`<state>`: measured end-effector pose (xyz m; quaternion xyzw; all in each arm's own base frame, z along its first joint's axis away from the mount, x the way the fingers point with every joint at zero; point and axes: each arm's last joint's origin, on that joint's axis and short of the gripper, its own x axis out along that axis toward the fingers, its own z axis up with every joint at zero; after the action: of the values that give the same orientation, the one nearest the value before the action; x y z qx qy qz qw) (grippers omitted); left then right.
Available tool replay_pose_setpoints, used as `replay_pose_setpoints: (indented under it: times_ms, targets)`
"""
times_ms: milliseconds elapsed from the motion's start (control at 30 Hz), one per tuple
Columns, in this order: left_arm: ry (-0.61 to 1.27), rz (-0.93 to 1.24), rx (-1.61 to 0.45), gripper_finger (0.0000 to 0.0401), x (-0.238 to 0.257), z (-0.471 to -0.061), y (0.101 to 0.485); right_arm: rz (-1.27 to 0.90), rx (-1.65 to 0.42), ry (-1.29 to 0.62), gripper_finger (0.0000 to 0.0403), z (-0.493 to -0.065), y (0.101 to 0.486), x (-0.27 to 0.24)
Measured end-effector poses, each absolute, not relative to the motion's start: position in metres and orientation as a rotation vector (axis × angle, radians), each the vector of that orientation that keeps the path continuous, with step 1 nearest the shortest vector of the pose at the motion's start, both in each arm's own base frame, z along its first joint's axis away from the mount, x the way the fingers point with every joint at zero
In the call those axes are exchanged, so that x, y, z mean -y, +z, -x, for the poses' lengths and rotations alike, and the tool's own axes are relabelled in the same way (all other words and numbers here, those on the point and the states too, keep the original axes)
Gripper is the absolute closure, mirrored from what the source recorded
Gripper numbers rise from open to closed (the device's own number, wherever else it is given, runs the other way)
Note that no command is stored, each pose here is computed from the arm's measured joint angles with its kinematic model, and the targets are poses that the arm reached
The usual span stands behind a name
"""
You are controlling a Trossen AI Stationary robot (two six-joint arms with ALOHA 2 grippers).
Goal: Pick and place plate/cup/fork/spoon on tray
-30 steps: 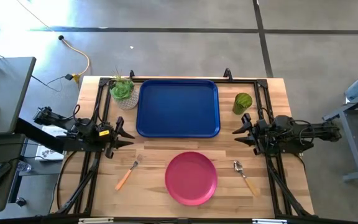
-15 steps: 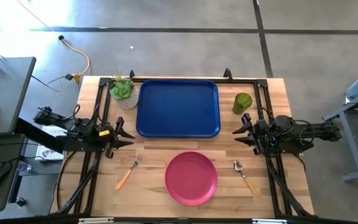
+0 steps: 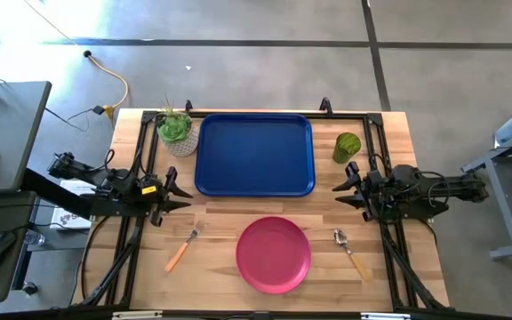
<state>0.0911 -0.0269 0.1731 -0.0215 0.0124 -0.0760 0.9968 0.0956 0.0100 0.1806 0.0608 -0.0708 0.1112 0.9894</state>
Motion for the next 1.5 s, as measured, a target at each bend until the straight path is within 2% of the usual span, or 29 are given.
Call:
replay_pose_setpoints:
  times_ms: [1300,1500]
  targets:
    - [-0.152,0.046,-0.025,0.0304,0.0269,-0.0911,0.1731,-0.122,0.142,0.223,0.0279,-0.0956,0.1806,-0.0100]
    - [-0.123,0.237,-0.015,0.0304,0.0261,-0.0913,0.1751,-0.125,0.142,0.220,0.0279,-0.0956,0.1805,-0.0099]
